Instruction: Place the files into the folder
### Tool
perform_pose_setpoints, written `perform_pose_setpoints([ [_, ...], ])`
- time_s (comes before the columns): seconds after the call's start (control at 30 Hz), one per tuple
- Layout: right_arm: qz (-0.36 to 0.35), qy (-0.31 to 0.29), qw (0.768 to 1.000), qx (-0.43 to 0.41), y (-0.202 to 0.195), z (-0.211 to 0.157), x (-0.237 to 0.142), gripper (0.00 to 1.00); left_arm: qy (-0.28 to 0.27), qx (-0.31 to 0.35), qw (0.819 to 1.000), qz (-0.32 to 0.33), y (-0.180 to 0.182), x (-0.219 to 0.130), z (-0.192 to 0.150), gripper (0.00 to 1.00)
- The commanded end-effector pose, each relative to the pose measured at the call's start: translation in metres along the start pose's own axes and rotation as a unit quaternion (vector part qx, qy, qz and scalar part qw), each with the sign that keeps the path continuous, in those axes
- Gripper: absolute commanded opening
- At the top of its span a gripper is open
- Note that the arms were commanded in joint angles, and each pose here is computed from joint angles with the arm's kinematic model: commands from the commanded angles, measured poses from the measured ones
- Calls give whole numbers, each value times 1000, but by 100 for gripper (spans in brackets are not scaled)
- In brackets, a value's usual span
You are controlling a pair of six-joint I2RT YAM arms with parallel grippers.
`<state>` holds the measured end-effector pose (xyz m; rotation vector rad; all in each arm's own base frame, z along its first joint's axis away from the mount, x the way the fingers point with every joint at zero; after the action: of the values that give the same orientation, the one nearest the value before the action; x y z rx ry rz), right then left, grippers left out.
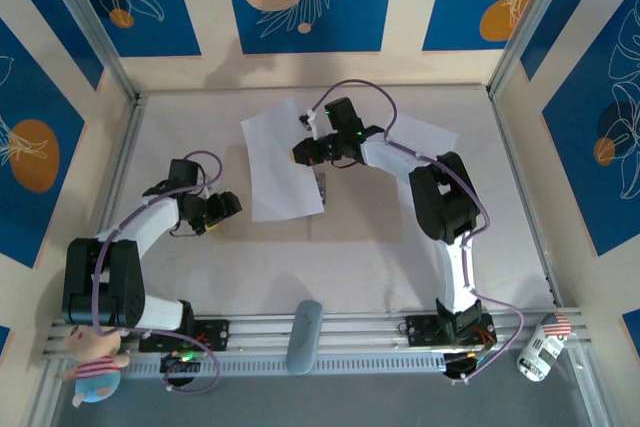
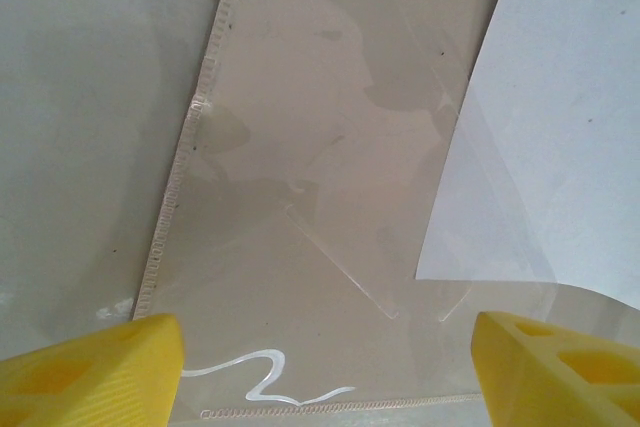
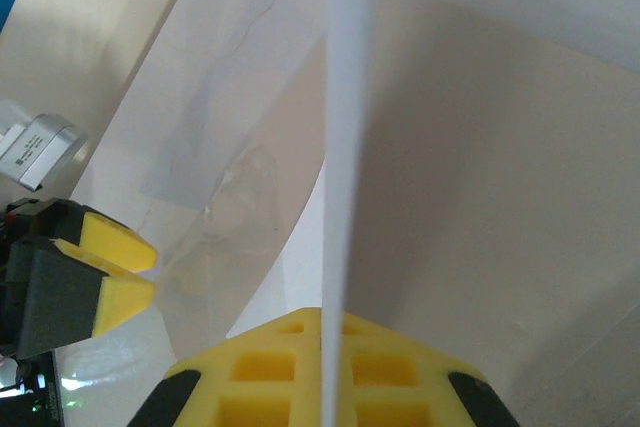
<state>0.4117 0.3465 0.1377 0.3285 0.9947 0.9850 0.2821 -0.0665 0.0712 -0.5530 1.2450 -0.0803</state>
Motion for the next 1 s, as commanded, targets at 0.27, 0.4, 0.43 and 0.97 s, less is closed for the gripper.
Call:
perform_pose_setpoints([
  [0.27, 13, 23, 1000, -17, 19, -4, 3, 0, 7, 0, 1000, -5, 3, 2, -3, 76],
  [0.4, 10, 24, 1000, -14, 19, -7, 2, 0, 8, -2, 1000, -7, 3, 4, -4, 76],
  [0.43, 9, 25, 1000, -11, 18, -8, 3, 0, 8, -2, 1000, -8, 3, 4, -5, 76],
  [0.97, -8, 42, 997, 63, 4, -17, 6, 1, 8, -3, 1000, -9, 3, 4, -6, 76],
])
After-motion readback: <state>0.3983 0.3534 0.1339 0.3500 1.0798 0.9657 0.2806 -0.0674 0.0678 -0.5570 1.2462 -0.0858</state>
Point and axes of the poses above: each hand's point on the last joint's axis, 136 mm out from that joint toward the fingers, its own x axis out along the fingers, its own y axis along the line the jaws close on, z = x × y, the point moved 2 cm from there along -x, back along the fingers, and after that the axes turned 3 degrees about x, right-handed, at the moved point
